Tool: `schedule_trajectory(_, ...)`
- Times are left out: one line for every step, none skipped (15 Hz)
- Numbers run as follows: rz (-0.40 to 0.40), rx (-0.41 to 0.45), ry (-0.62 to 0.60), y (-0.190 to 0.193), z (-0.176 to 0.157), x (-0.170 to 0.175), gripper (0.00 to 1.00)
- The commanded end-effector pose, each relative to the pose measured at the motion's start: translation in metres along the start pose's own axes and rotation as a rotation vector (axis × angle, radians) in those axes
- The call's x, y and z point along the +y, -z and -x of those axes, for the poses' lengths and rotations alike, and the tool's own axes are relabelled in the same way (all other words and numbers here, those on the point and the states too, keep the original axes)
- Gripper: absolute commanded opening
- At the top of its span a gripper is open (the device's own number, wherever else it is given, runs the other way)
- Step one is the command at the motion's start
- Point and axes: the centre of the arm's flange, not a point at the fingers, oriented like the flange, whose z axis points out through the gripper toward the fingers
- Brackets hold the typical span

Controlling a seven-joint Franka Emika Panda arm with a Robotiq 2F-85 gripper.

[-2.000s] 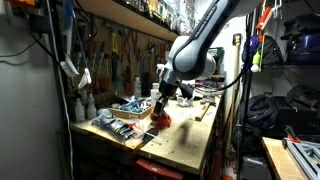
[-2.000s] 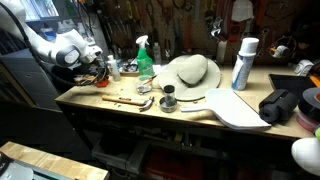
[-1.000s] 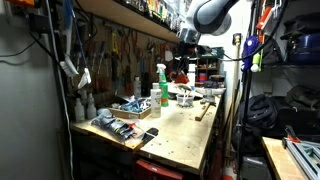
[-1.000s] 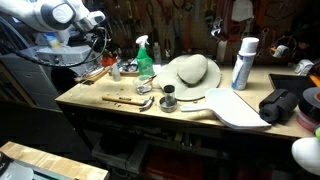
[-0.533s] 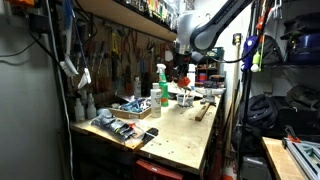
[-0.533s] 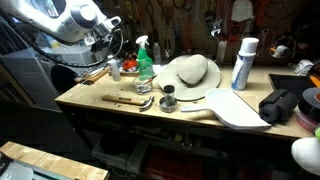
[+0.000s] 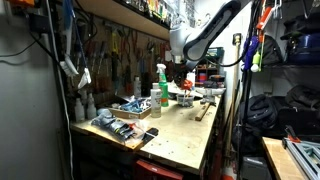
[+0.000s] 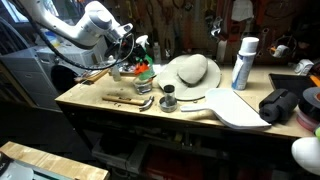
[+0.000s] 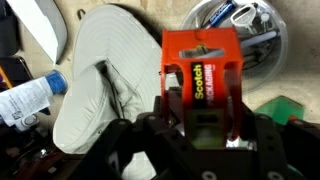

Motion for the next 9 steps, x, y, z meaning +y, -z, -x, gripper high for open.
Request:
schedule_trajectory(0.043, -0.057, 0.002, -0.018, -0.010, -0.010, 0.40)
schedule_trajectory(0.048, -0.067, 0.003, -0.020, -0.011, -0.011, 0.40)
schedule_trajectory(0.052, -0.086, 0.004, -0.021, -0.011, -0.012, 0.90)
schedule_trajectory(0.060, -0.107, 0.008, -0.021, -0.010, -0.012, 0.91)
schedule_trajectory(0.072, -0.133, 0.016, -0.019, -0.010, -0.010, 0.97)
schedule_trajectory(0.078, -0.160, 0.025, -0.015, -0.009, -0.008, 1.00)
schedule_trajectory(0.073, -0.180, 0.031, -0.010, -0.009, -0.005, 1.00)
schedule_trajectory(0.057, -0.196, 0.047, -0.002, -0.009, 0.000, 1.00)
schedule_trajectory(-0.024, -0.220, 0.102, 0.009, -0.007, 0.004, 1.00)
